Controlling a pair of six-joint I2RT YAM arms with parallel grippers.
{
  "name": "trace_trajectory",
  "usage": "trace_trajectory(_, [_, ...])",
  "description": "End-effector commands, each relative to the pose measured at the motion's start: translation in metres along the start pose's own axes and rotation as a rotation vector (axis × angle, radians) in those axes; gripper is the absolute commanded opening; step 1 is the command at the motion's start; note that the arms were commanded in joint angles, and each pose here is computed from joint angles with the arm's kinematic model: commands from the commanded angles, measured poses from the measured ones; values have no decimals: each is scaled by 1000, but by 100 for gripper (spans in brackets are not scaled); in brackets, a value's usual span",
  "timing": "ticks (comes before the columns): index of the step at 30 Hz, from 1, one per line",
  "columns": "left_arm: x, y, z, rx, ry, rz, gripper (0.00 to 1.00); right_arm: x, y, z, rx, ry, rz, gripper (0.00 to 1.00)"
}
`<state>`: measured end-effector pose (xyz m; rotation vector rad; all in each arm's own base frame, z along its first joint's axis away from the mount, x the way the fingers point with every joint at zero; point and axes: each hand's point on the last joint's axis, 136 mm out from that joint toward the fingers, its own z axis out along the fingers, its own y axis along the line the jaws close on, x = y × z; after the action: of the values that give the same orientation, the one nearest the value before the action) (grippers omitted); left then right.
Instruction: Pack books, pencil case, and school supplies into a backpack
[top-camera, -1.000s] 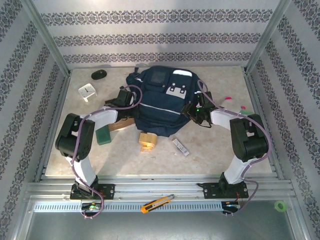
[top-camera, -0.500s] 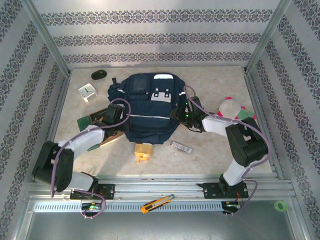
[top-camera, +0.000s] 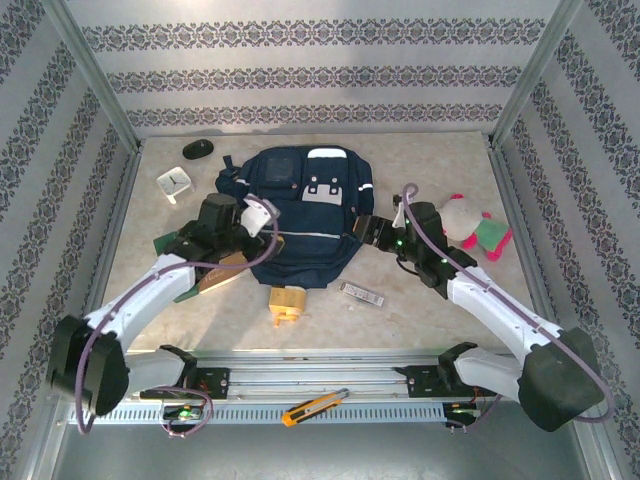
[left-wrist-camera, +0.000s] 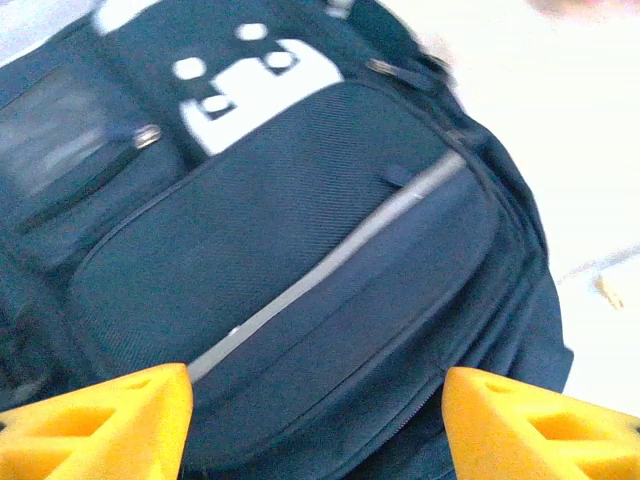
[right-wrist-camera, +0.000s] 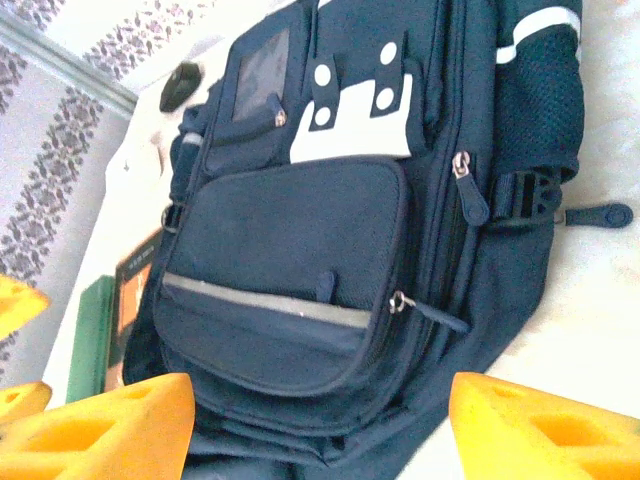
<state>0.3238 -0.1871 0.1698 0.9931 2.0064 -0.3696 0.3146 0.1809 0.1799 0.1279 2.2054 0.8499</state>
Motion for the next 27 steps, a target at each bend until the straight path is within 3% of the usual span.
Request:
trace_trajectory(1, [1, -39, 19, 226, -28, 394, 67, 5, 3, -3, -23, -7, -114, 68])
trace_trajectory(7, [14, -37, 49, 263, 60, 504, 69, -1, 6, -5, -39, -54, -181, 69])
trace_trajectory(9, [20, -27, 80, 249, 114, 573, 73, -1, 3, -4, -38, -71, -199, 70])
trace_trajectory(17, [23, -15, 111, 225, 127, 628, 78, 10, -8, 0, -36, -80, -168, 70])
trace_trajectory(21, [26, 1, 126, 151, 149, 642, 80, 14, -15, 1, -23, -90, -144, 70])
trace_trajectory(22, [25, 5, 128, 130, 150, 639, 77, 15, -17, 2, -20, -89, -145, 71])
trace_trajectory(24, [20, 9, 129, 105, 140, 629, 62, 17, -21, 5, -1, -80, -155, 71])
trace_trajectory(26, [9, 8, 123, 95, 104, 616, 25, 17, -26, 8, 18, -64, -179, 71])
trace_trajectory(27, [0, 8, 117, 83, 75, 605, 15, 17, -28, 9, 27, -55, -187, 71])
